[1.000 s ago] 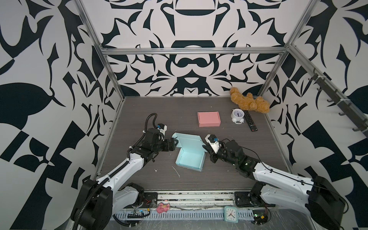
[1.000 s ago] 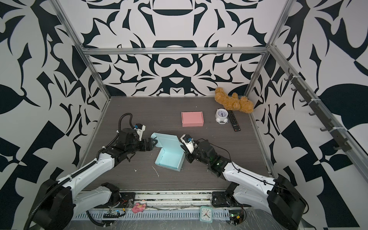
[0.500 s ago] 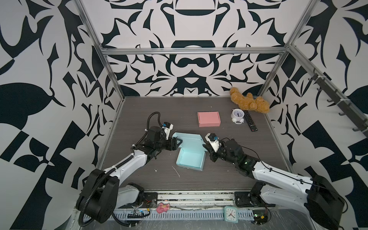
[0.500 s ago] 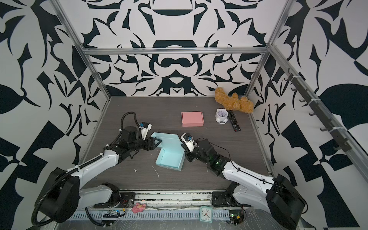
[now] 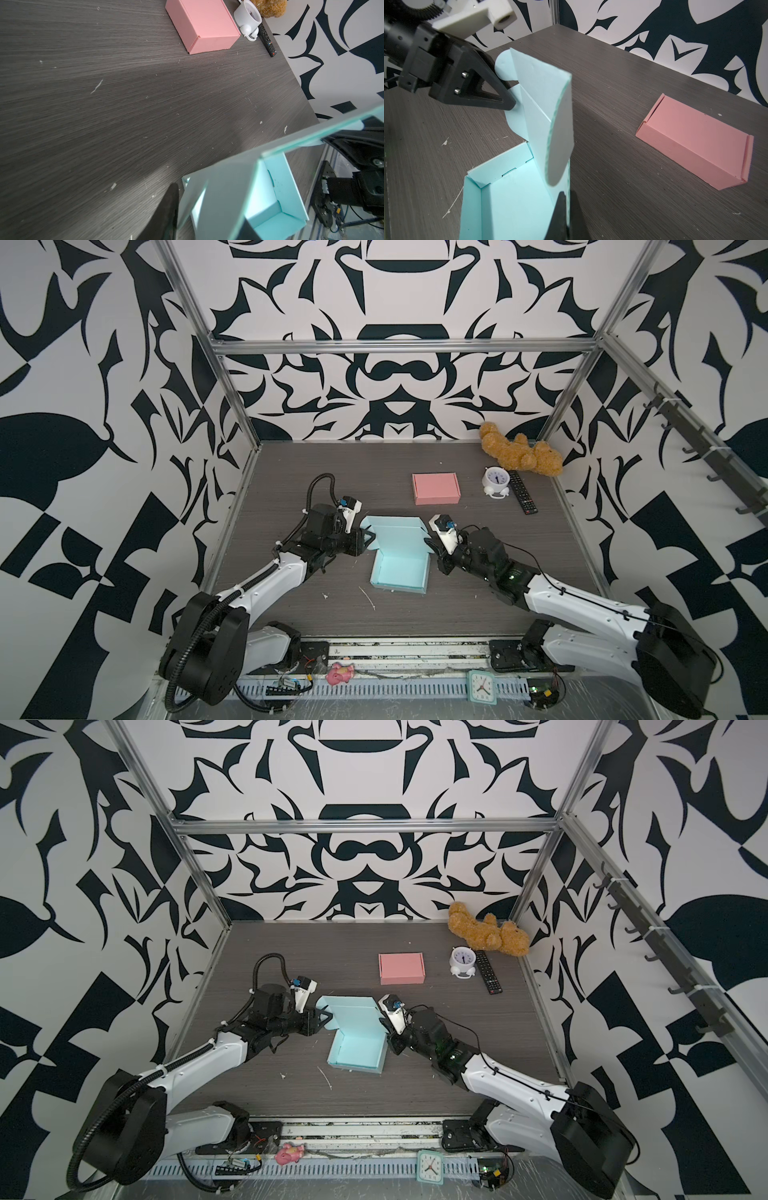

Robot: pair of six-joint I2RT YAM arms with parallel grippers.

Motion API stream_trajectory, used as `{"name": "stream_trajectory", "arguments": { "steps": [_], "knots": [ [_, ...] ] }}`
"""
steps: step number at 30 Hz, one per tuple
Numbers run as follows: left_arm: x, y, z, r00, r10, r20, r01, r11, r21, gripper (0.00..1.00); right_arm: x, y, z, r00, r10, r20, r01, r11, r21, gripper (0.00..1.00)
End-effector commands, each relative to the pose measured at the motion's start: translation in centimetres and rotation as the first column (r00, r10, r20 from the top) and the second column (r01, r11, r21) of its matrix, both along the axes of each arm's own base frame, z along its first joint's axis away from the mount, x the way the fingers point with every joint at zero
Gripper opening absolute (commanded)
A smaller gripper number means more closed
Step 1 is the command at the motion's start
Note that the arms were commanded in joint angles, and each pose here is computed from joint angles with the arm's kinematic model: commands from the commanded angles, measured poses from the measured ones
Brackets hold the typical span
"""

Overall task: Assemble paper box
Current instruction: Fold the lid at the center of the table.

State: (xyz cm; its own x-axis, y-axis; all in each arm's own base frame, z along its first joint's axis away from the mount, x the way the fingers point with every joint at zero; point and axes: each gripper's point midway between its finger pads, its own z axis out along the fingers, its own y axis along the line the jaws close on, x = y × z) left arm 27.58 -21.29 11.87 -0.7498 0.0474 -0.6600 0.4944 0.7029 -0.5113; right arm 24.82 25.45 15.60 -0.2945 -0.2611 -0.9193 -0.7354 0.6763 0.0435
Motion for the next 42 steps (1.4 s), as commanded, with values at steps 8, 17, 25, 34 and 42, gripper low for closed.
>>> {"name": "stream_trajectory", "arguments": {
  "steps": [8,17,25,34,42],
  "knots": [
    [-0.8,0.1,1.4,0.998,-0.044,0.034,0.043,0.999,0.016,0.13,0.7,-0.1,1.8,0.999,-0.022,0.037,0.022,1.000,0.009,0.08],
    [-1.4,-0.4,1.9,0.995,-0.092,0.039,0.092,0.996,0.003,0.10,1.0,0.7,1.3,1.000,0.002,0.007,-0.002,1.000,-0.025,0.14],
    [-1.4,-0.4,2.0,0.994,-0.096,0.048,0.096,0.995,0.007,0.09,1.4,0.2,1.3,1.000,-0.028,0.013,0.029,0.999,-0.041,0.17],
    [-1.4,-0.4,2.1,0.994,-0.100,0.050,0.099,0.995,0.009,0.10,1.9,-0.3,1.8,0.997,-0.070,0.030,0.071,0.997,-0.041,0.18],
    [-1.4,-0.5,2.2,0.993,-0.108,0.053,0.108,0.994,0.007,0.10,2.4,-0.7,2.5,0.993,-0.101,0.053,0.104,0.994,-0.043,0.15]
  ]
}}
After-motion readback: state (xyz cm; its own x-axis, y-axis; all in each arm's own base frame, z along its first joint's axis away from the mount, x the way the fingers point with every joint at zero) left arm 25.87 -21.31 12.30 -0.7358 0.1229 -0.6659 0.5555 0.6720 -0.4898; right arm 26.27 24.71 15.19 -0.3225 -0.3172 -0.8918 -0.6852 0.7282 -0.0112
